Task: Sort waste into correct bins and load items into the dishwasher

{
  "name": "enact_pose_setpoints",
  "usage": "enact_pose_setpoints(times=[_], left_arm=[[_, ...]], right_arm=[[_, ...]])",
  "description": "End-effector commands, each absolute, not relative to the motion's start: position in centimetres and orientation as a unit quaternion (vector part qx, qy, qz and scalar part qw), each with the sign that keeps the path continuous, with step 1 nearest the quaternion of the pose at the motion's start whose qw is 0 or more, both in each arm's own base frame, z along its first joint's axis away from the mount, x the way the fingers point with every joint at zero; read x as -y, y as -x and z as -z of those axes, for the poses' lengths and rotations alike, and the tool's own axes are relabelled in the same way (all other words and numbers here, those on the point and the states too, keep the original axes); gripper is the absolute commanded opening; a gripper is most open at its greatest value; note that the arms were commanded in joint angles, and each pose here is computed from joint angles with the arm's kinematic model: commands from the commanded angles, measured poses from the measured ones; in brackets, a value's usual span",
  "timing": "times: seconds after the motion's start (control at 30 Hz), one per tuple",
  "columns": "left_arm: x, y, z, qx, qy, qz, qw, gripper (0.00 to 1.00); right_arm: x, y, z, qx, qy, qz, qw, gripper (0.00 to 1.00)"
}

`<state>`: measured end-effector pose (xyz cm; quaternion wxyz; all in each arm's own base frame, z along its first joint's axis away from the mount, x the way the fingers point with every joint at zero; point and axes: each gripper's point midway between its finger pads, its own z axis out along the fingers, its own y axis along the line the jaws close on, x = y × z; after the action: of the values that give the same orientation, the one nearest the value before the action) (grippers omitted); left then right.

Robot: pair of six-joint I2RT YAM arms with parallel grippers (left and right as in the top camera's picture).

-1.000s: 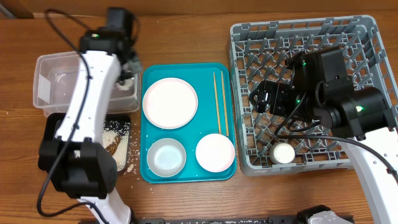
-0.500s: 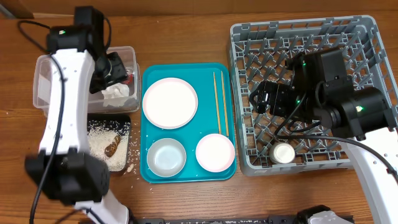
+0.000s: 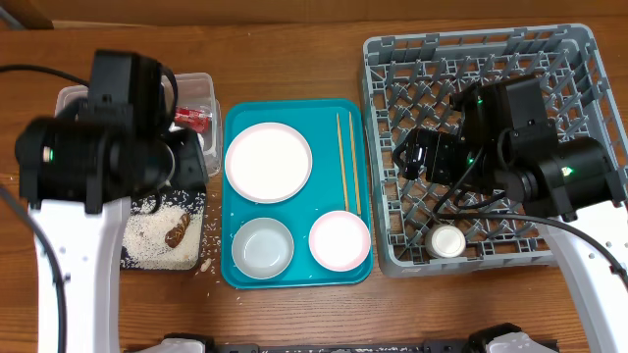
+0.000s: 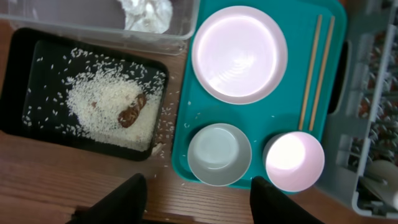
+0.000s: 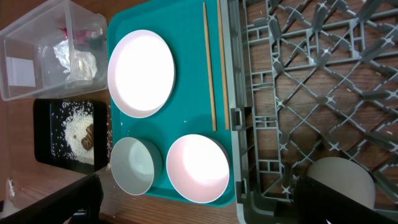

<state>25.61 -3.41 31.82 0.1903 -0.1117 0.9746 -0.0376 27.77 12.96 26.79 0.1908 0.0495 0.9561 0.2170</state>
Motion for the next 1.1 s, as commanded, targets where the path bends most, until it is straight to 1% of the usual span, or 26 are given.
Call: enact_pose_setpoints(times=[0.0, 0.03, 0.07, 0.17, 0.27, 0.6, 0.67, 0.7, 0.73, 0.87, 0.97, 1.07], left_arm=[[4.8, -23.1, -34.1, -0.968, 0.064, 0.056, 0.235, 0.67], [5.1, -22.5, -34.6, -0.966, 0.054, 0.062, 0.245, 0.93], [5.5, -21.9, -35.0, -0.964, 0.044, 0.07, 0.254, 1.0], [7.1, -19.7, -36.4, -0.955, 0.012, 0.116, 0.273, 1.0], [8.0, -18.5, -37.1, -0.949, -0.001, 0.15, 0.277, 1.0], [7.8, -18.1, -37.3, -0.947, -0.001, 0.15, 0.284, 1.0], [7.2, -18.3, -37.3, -0.947, -0.001, 0.134, 0.292, 1.0], [5.2, -18.6, -37.9, -0.941, 0.009, 0.089, 0.328, 1.0], [4.3, -18.6, -38.4, -0.935, 0.022, 0.074, 0.347, 1.0], [1.8, -19.1, -41.3, -0.886, 0.062, 0.059, 0.456, 1.0], [1.4, -18.9, -42.0, -0.855, 0.061, 0.066, 0.51, 1.0], [1.6, -18.7, -42.2, -0.824, 0.019, 0.059, 0.563, 1.0]], right_arm=[[-13.1, -27.8, -27.4, -0.954, -0.043, -0.22, 0.201, 1.0], [-13.1, -27.8, -27.4, -0.954, -0.043, -0.22, 0.201, 1.0], [-13.1, -27.8, -27.4, -0.954, -0.043, -0.22, 0.201, 1.0], [-13.1, -27.9, -27.5, -0.953, -0.043, -0.221, 0.202, 1.0], [-13.1, -27.9, -27.5, -0.953, -0.043, -0.221, 0.202, 1.0], [-13.1, -27.9, -27.5, -0.953, -0.043, -0.221, 0.202, 1.0], [-13.1, -27.9, -27.5, -0.953, -0.043, -0.221, 0.202, 1.0], [-13.1, -27.9, -27.5, -0.953, -0.043, -0.221, 0.202, 1.0], [-13.1, -27.9, -27.5, -0.953, -0.043, -0.221, 0.202, 1.0], [-13.1, -27.9, -27.5, -0.953, -0.043, -0.221, 0.202, 1.0], [-13.1, -27.9, -27.5, -0.953, -0.043, -0.221, 0.202, 1.0], [-13.1, -27.9, -27.5, -0.953, -0.043, -0.221, 0.202, 1.0]])
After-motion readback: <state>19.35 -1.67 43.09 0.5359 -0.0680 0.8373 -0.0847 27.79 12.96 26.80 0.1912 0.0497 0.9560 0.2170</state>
